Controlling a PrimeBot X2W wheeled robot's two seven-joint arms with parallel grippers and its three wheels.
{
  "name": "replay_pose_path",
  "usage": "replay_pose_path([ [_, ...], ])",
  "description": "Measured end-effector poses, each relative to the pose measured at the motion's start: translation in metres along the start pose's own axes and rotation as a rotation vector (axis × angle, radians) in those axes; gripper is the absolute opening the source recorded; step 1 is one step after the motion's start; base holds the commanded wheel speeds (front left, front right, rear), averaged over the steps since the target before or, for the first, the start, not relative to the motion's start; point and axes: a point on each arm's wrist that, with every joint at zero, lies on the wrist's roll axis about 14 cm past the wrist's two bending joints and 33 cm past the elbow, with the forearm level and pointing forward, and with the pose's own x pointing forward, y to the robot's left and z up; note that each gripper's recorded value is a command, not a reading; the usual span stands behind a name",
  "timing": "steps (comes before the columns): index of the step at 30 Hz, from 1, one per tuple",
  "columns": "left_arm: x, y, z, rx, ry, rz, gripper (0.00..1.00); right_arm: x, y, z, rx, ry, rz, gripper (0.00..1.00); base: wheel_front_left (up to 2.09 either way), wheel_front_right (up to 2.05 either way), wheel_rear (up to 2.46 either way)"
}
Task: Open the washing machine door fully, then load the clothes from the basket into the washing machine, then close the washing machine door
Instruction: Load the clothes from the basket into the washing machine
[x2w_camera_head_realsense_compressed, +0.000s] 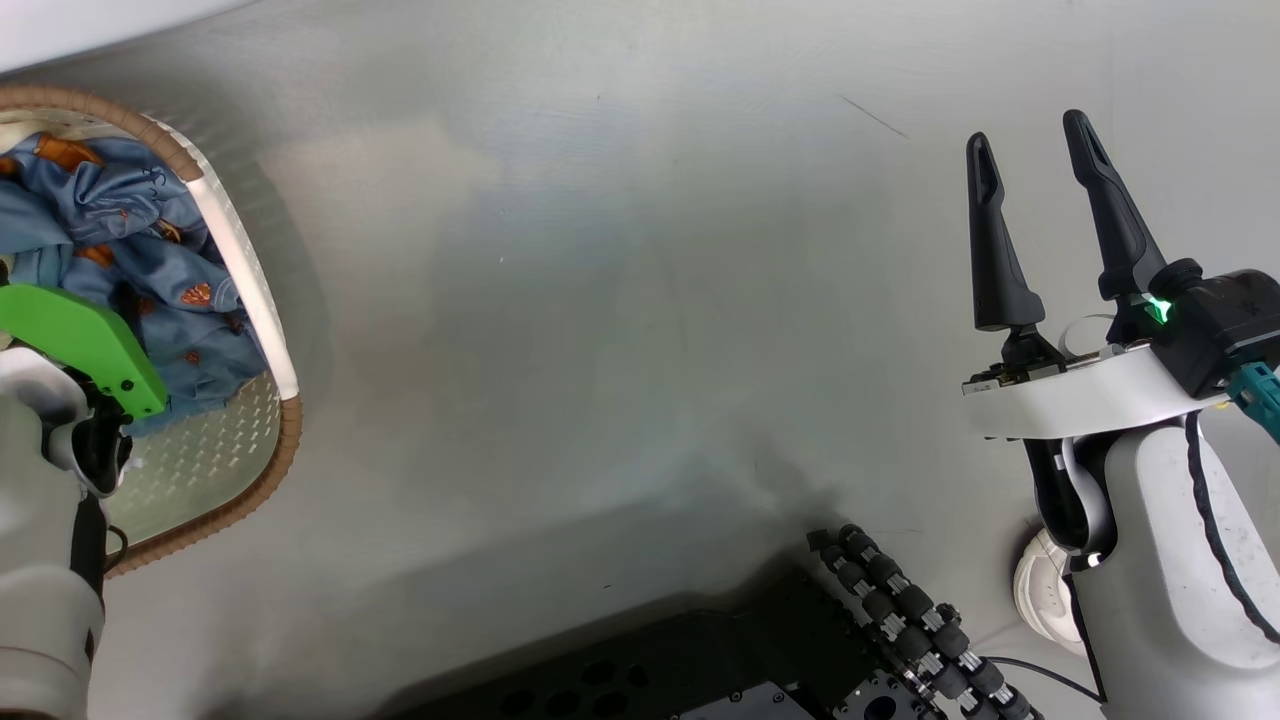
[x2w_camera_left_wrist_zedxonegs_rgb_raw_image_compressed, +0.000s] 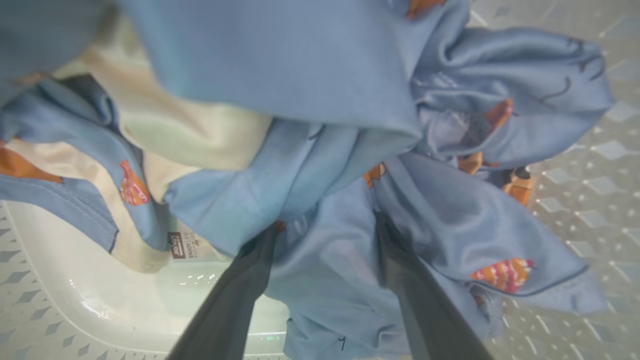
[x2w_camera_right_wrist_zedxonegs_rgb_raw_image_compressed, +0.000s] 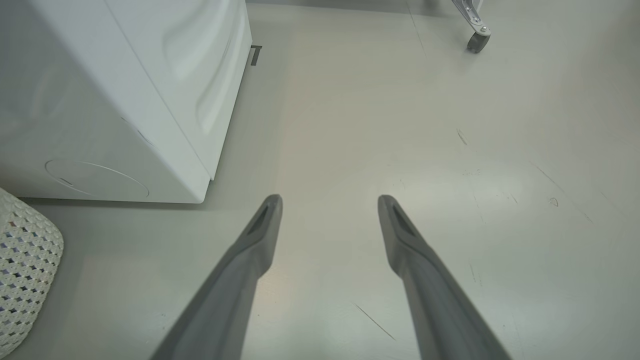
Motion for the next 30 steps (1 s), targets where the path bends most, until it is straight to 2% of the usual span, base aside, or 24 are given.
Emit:
replay_pose_path([
  [14, 0.004, 0.002, -0.002, 0.031, 0.005, 0.014, 1.00, 0.000, -0.002, 0.000, -0.002, -0.001, -0.005, 1.00, 0.00, 0.00, 0.00],
  [15, 0.004, 0.002, -0.002, 0.031, 0.004, 0.014, 0.97, 0.000, -0.002, 0.000, -0.002, 0.000, -0.005, 1.00, 0.00, 0.00, 0.00],
  [17, 0.004, 0.002, -0.001, 0.031, -0.002, 0.018, 0.78, 0.000, -0.002, 0.000, -0.002, -0.001, -0.005, 1.00, 0.00, 0.00, 0.00],
  [19, 0.004, 0.003, 0.001, 0.031, -0.012, 0.022, 0.49, 0.001, -0.002, 0.000, -0.001, -0.002, -0.005, 1.00, 0.00, 0.00, 0.00],
  [21, 0.005, 0.002, 0.005, 0.030, -0.022, 0.021, 0.33, 0.001, -0.002, 0.000, -0.001, -0.004, -0.005, 1.00, 0.00, 0.00, 0.00],
  [22, 0.005, 0.002, 0.006, 0.030, -0.025, 0.021, 0.12, 0.001, -0.002, 0.001, -0.001, -0.004, -0.005, 1.00, 0.00, 0.00, 0.00],
  [23, 0.005, 0.002, 0.007, 0.030, -0.033, 0.021, 0.00, 0.001, -0.002, 0.001, -0.001, -0.005, -0.005, 1.00, 0.00, 0.00, 0.00],
  [30, 0.004, 0.004, 0.008, 0.027, -0.041, 0.031, 0.00, 0.002, -0.002, 0.001, 0.000, -0.007, -0.007, 1.00, 0.00, 0.00, 0.00],
])
